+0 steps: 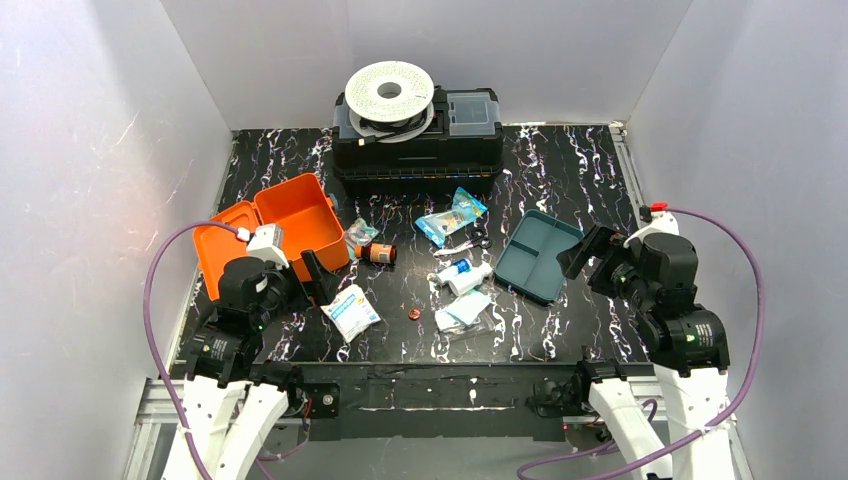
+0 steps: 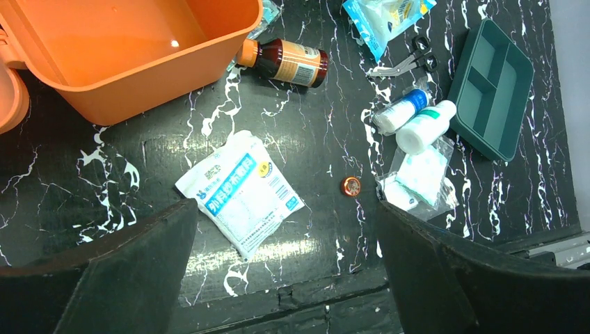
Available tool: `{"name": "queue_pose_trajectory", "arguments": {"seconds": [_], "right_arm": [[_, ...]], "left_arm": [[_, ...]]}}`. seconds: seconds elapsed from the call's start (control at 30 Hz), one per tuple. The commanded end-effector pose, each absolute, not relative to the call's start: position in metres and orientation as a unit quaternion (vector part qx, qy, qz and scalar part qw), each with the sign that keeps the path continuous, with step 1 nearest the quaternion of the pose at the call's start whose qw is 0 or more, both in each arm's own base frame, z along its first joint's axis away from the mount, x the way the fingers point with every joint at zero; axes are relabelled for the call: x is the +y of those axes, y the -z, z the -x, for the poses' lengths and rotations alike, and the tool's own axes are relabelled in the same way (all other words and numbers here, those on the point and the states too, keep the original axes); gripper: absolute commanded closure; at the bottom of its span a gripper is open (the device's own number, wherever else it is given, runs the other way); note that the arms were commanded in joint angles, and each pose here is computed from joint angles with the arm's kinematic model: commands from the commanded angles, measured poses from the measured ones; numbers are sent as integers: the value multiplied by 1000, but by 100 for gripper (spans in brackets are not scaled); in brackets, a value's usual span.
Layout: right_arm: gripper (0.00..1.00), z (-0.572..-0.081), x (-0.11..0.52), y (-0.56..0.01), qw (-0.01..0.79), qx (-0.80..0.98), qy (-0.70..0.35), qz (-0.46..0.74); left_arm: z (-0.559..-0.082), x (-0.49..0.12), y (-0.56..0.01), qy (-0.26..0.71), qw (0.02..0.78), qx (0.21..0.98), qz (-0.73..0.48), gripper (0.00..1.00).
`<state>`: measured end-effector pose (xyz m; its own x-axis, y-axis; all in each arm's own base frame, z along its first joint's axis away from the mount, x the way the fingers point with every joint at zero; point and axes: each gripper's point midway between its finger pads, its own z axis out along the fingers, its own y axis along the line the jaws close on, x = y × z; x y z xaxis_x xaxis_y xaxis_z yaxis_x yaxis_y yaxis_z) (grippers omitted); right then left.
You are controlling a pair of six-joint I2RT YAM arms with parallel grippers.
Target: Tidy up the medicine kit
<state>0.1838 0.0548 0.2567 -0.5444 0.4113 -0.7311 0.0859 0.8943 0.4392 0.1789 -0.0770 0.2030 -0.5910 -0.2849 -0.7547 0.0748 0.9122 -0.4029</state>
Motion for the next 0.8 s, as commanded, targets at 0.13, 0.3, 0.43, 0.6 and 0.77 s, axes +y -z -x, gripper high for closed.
{"name": "queue_pose_trajectory", "arguments": {"seconds": [0.13, 0.3, 0.43, 0.6, 0.77], "right_arm": [[0, -179, 50, -277, 488, 846, -171, -129], [0, -181, 35, -278, 502, 842, -136, -144], [0, -182, 40, -279, 509, 840, -143, -121], [0, -188, 63, -285, 520, 831, -190, -57], [0, -197, 89, -280, 488, 837, -247, -19]], "left_arm": [[-178, -79, -205, 204, 449, 868, 55, 1], [-177, -79, -205, 205, 448, 868, 55, 0], [-178, -79, -204, 205, 448, 868, 55, 0], [-178, -79, -203, 205, 446, 870, 55, 0], [-178, -79, -203, 205, 446, 869, 55, 1]]}}
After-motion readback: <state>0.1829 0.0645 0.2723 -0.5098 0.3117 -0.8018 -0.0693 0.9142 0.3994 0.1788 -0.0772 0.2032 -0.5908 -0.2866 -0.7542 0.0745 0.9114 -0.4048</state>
